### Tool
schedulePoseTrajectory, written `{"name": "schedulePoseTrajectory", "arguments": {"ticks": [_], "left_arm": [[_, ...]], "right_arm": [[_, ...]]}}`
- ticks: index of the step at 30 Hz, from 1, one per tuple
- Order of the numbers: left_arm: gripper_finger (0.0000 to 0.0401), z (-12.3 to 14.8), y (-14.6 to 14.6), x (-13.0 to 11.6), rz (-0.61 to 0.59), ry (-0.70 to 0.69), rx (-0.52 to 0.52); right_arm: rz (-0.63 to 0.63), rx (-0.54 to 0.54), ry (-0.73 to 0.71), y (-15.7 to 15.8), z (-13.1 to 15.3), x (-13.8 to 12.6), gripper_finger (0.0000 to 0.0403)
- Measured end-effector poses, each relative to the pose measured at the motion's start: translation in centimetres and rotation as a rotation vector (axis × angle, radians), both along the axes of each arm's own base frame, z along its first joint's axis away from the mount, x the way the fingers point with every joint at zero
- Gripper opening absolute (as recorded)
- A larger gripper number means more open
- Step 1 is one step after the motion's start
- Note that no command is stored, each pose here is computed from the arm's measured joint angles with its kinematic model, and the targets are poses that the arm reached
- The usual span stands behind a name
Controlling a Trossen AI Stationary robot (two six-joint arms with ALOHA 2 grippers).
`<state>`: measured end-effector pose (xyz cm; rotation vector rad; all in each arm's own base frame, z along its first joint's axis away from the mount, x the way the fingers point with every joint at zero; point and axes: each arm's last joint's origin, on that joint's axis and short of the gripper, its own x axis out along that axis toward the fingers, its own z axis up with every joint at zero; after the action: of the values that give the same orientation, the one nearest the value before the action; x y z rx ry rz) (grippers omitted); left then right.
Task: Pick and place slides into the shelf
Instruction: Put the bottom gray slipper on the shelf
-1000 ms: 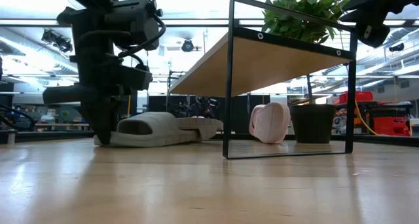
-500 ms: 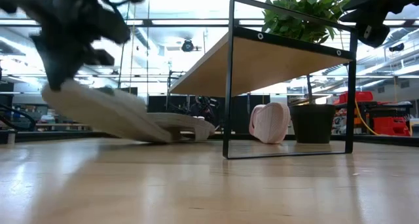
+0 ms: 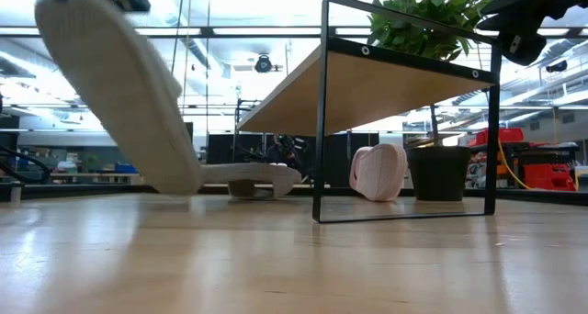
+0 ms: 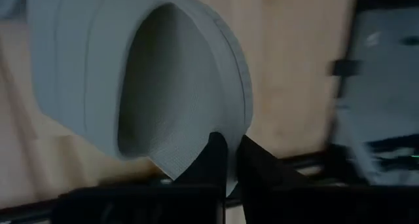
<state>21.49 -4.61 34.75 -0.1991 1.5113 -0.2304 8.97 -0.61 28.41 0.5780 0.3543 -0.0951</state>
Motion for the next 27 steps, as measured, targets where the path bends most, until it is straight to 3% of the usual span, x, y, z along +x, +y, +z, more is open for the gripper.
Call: {"name": "schedulePoseTrajectory", "arguments": {"ticks": [6, 13, 17, 19, 23, 27], "left_arm": [[0.0017, 5.4, -0.3, -0.5, 0.060, -0.154, -0.135], [0.0017, 11.0, -0.1, -1.9, 0.043, -0.402, -0.137], [0.0017, 12.7, 0.3, -2.0, 0.066, -0.565, -0.001], [0.0016, 13.2, 0.5, -1.4, 0.016, -0.675, 0.090], [0.0016, 13.2, 0.3, 1.0, -0.255, -0.823, 0.297], [0.0016, 11.9, -0.1, 3.3, -0.563, -0.802, 0.484]], "right_arm": [[0.000, 0.000, 0.000, 0.0, 0.0, 0.0, 0.0103], [0.014, 0.005, -0.001, 0.0, 0.0, 0.0, 0.0103], [0.021, 0.007, -0.001, 0.1, 0.0, 0.0, 0.0103], [0.024, 0.001, -0.001, 0.1, 0.0, 0.0, 0.0103], [0.027, -0.007, -0.001, 0.1, 0.0, 0.0, 0.0103], [0.026, -0.007, -0.001, 0.1, 0.0, 0.0, 0.0103]]}}
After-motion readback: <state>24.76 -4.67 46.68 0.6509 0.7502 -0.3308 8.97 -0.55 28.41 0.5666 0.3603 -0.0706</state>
